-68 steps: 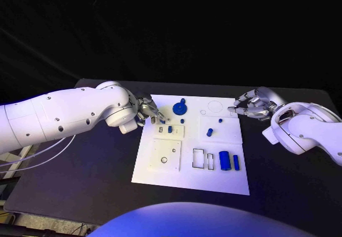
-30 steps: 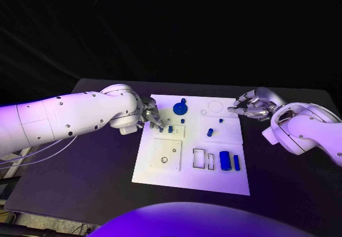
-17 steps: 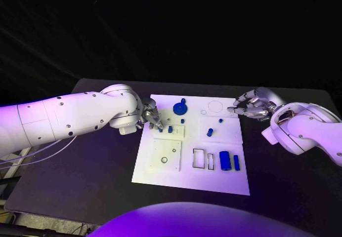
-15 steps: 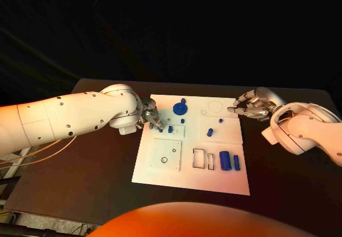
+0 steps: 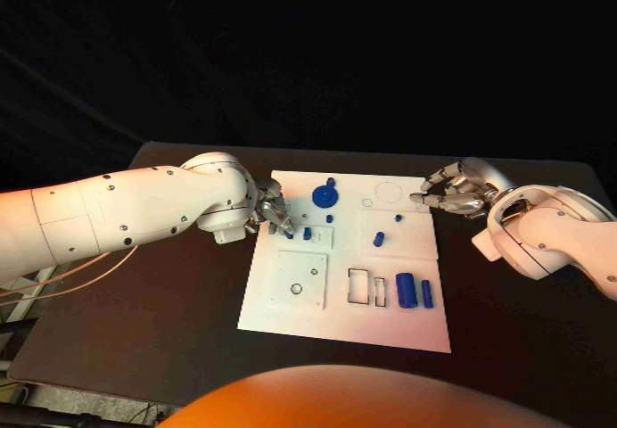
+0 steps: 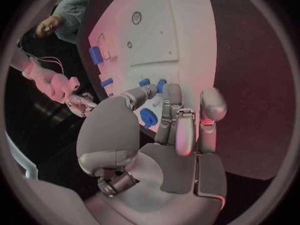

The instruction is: Assemble the parts on the task board

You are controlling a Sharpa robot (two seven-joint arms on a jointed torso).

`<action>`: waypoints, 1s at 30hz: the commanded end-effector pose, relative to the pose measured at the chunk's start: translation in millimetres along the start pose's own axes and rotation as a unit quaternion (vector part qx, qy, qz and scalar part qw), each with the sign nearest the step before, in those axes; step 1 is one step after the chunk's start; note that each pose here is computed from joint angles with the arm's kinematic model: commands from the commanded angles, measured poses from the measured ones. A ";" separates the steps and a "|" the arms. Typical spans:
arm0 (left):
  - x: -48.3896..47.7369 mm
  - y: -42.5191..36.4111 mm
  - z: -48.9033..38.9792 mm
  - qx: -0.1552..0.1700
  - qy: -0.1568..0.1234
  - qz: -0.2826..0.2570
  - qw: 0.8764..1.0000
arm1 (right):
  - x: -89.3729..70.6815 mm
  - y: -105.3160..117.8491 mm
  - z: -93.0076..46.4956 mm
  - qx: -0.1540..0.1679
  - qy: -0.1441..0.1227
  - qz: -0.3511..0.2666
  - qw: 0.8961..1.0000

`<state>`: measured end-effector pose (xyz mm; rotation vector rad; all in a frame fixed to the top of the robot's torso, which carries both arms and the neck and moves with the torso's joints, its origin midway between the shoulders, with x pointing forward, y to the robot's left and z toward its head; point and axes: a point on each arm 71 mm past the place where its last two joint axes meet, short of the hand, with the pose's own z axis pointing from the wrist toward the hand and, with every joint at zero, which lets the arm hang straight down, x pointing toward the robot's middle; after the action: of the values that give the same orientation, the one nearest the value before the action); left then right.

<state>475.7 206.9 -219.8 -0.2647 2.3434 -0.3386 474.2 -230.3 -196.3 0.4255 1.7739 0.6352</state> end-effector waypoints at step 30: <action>9.2 -7.8 9.4 -0.006 0.012 0.029 0.999 | 1.4 1.1 -0.9 -0.005 0.006 -0.004 1.000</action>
<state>479.2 198.3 -225.2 -0.2252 2.3478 -0.3148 473.6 -230.2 -196.2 0.4248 1.7743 0.6369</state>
